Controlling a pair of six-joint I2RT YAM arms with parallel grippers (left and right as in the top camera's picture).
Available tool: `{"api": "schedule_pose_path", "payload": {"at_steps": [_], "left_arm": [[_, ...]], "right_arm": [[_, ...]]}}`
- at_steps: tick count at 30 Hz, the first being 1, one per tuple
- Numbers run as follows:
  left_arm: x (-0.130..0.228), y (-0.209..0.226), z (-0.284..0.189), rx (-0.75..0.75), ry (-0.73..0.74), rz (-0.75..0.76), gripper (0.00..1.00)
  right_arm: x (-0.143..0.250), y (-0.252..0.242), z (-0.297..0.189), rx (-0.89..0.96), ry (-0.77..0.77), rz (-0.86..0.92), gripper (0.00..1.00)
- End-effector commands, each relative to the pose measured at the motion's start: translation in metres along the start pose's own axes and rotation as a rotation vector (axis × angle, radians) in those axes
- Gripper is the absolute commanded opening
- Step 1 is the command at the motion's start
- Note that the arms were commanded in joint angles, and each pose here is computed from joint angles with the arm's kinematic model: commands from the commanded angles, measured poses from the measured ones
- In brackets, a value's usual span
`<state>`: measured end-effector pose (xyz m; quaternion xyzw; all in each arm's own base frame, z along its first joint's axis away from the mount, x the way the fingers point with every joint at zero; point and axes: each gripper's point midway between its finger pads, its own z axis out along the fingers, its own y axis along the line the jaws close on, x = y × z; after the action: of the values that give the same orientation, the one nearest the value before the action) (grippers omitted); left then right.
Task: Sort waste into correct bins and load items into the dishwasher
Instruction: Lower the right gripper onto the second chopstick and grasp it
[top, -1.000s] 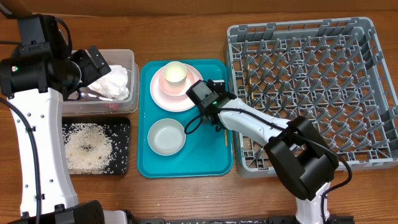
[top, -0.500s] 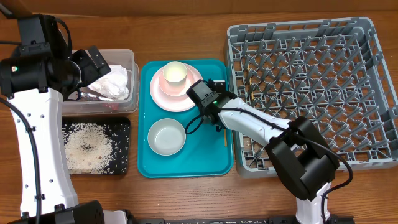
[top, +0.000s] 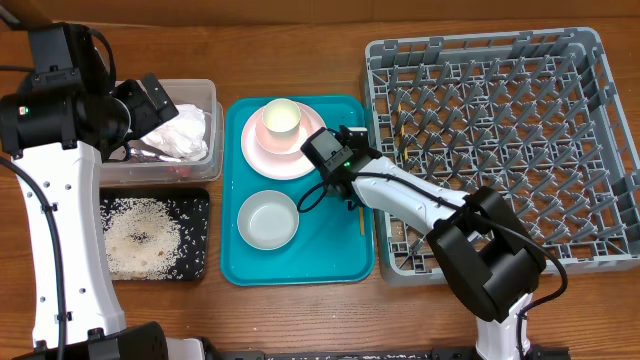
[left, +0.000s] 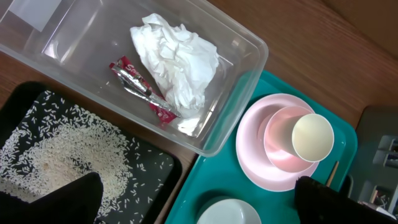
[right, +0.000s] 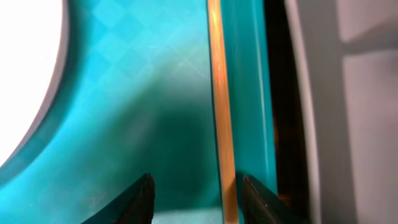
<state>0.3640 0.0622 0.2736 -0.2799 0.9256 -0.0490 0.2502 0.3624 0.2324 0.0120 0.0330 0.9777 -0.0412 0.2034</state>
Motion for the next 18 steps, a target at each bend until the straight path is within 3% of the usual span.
{"api": "schedule_pose_path", "payload": {"at_steps": [1,15,18], "left_arm": [[-0.004,-0.001,-0.006,0.003,-0.023,0.014,1.00],[-0.004,-0.001,-0.006,0.003,-0.023,0.014,1.00],[-0.004,-0.001,-0.006,0.003,-0.023,0.014,1.00]], "right_arm": [[-0.002,0.001,-0.008,-0.031,0.003,0.050,0.47],[0.014,0.020,-0.010,-0.137,0.101,0.047,0.45],[0.014,0.020,-0.010,-0.137,0.101,0.047,0.37]]}}
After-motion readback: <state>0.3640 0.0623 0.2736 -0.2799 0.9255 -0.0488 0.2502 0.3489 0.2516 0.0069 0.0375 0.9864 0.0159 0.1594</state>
